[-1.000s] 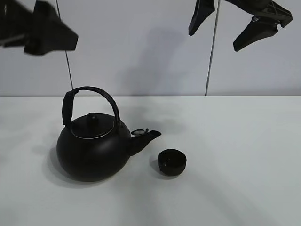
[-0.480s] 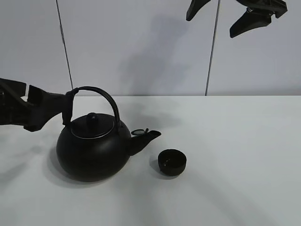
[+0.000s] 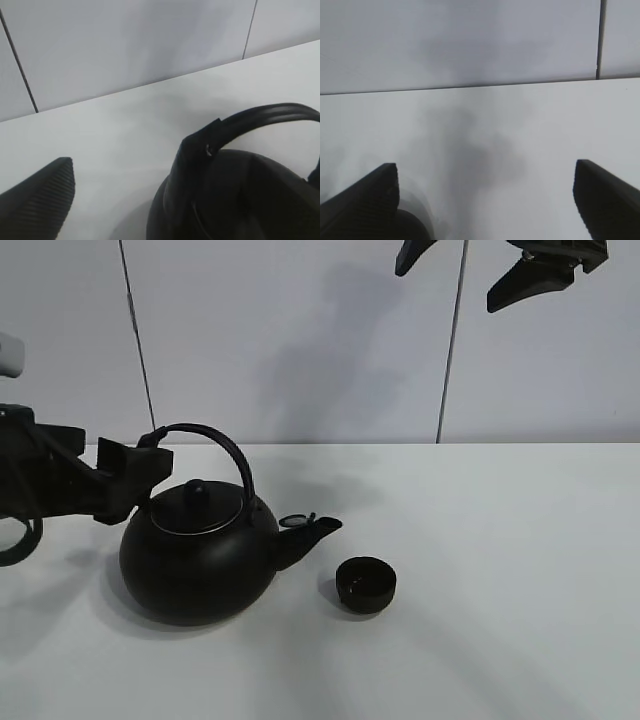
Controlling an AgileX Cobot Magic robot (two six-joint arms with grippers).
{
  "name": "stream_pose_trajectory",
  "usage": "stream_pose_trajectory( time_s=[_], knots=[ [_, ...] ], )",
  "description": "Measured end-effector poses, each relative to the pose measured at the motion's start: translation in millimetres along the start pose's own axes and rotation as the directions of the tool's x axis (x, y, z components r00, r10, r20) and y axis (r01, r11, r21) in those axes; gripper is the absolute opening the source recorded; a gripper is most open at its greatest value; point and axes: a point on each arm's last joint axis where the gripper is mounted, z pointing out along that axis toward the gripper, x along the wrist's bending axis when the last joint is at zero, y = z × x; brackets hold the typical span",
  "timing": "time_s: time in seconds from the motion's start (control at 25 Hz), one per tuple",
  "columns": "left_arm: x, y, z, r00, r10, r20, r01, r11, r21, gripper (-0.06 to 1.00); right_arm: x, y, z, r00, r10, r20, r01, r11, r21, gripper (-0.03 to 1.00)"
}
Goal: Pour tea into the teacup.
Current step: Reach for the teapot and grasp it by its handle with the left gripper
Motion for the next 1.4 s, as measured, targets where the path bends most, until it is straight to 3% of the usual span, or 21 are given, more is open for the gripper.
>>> stream_pose_trajectory(
  time_s=[1.0, 1.12, 1.32, 1.4],
  knots=[
    [11.3, -13.3, 34.1, 1.000, -0.009, -0.025, 0.010, 0.999, 0.039, 0.66, 0.1, 0.3, 0.0, 1.000, 0.001, -0.001, -0.001, 1.000, -0.004, 0.65],
    [11.3, -13.0, 34.3, 1.000, -0.009, -0.024, 0.009, 0.999, 0.037, 0.56, 0.1, 0.3, 0.0, 1.000, 0.001, -0.001, -0.001, 1.000, -0.004, 0.65],
    [6.4, -12.0, 35.3, 0.999, 0.022, 0.028, -0.023, 0.999, 0.032, 0.21, 0.1, 0.4, 0.0, 1.000, 0.001, -0.001, -0.001, 1.000, -0.005, 0.65],
    [5.4, -11.8, 35.5, 0.999, 0.030, 0.039, -0.031, 0.999, 0.032, 0.12, 0.1, 0.4, 0.0, 1.000, 0.002, -0.001, -0.002, 1.000, -0.005, 0.65]
  ],
)
